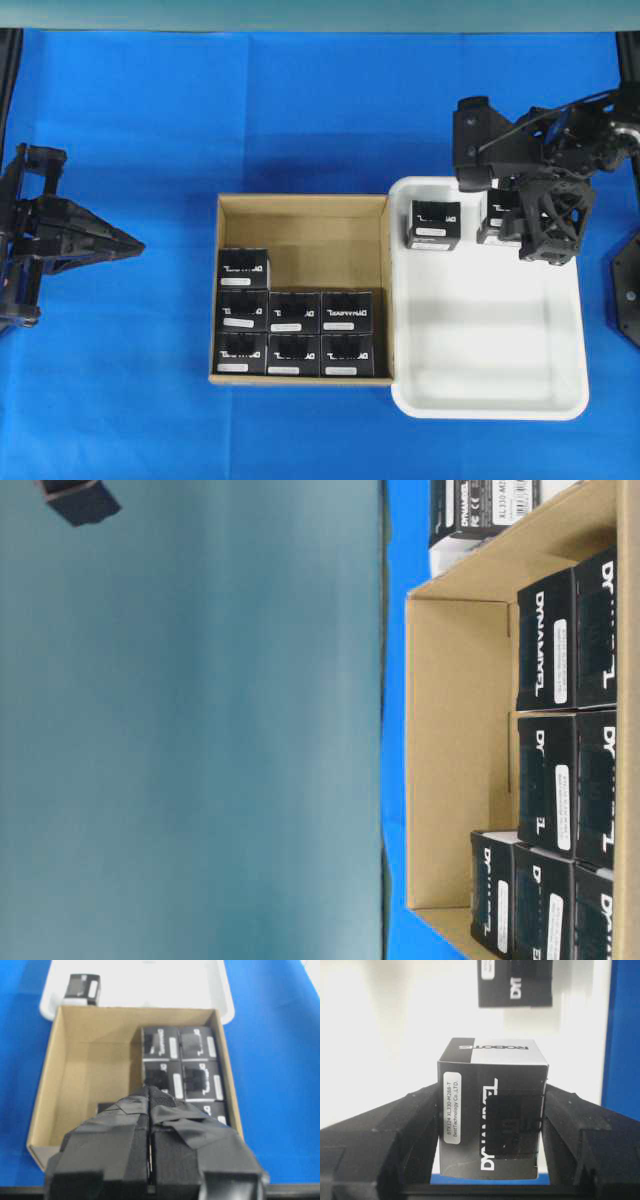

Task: Pick the box from inside the cardboard box.
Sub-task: 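Lower the black box into the tray beside the other box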

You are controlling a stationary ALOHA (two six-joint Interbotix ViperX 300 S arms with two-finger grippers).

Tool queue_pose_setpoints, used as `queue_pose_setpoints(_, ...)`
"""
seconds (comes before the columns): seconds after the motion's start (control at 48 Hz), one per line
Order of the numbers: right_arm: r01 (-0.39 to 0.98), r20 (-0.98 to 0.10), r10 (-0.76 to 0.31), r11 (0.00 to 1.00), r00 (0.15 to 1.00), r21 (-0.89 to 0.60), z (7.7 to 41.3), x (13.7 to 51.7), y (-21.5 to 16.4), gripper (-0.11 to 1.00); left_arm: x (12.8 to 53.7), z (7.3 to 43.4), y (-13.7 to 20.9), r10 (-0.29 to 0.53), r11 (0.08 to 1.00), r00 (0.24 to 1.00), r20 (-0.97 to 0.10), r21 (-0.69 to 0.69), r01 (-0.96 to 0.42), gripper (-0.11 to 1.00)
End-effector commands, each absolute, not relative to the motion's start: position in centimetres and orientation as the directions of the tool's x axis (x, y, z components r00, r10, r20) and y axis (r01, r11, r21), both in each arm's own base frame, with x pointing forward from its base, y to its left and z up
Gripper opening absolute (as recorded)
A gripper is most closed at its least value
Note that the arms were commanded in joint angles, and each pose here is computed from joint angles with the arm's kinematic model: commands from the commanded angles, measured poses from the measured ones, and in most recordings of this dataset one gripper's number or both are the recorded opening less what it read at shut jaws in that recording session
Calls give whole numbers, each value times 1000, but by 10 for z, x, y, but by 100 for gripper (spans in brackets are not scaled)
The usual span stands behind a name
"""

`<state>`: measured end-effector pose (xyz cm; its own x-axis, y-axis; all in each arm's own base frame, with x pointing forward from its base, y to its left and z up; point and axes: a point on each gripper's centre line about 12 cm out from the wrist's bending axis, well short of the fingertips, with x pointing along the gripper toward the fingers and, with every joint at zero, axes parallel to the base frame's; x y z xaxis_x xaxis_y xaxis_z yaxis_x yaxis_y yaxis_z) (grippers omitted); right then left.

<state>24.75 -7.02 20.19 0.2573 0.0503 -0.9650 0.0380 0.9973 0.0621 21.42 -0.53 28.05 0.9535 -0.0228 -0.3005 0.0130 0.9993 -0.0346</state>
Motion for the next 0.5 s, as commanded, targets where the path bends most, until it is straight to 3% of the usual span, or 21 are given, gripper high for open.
queue_pose_setpoints(0.0, 28, -963, 28, 999, 268, 37, 192, 248, -73, 62, 218, 292, -5, -20, 999, 962, -273, -33, 11, -6)
queue_pose_setpoints(0.479, 35, -964, -1, 999, 267, 9, 152, 246, -76, 62, 218, 295, -4, -19, 999, 964, -265, -32, 10, -6)
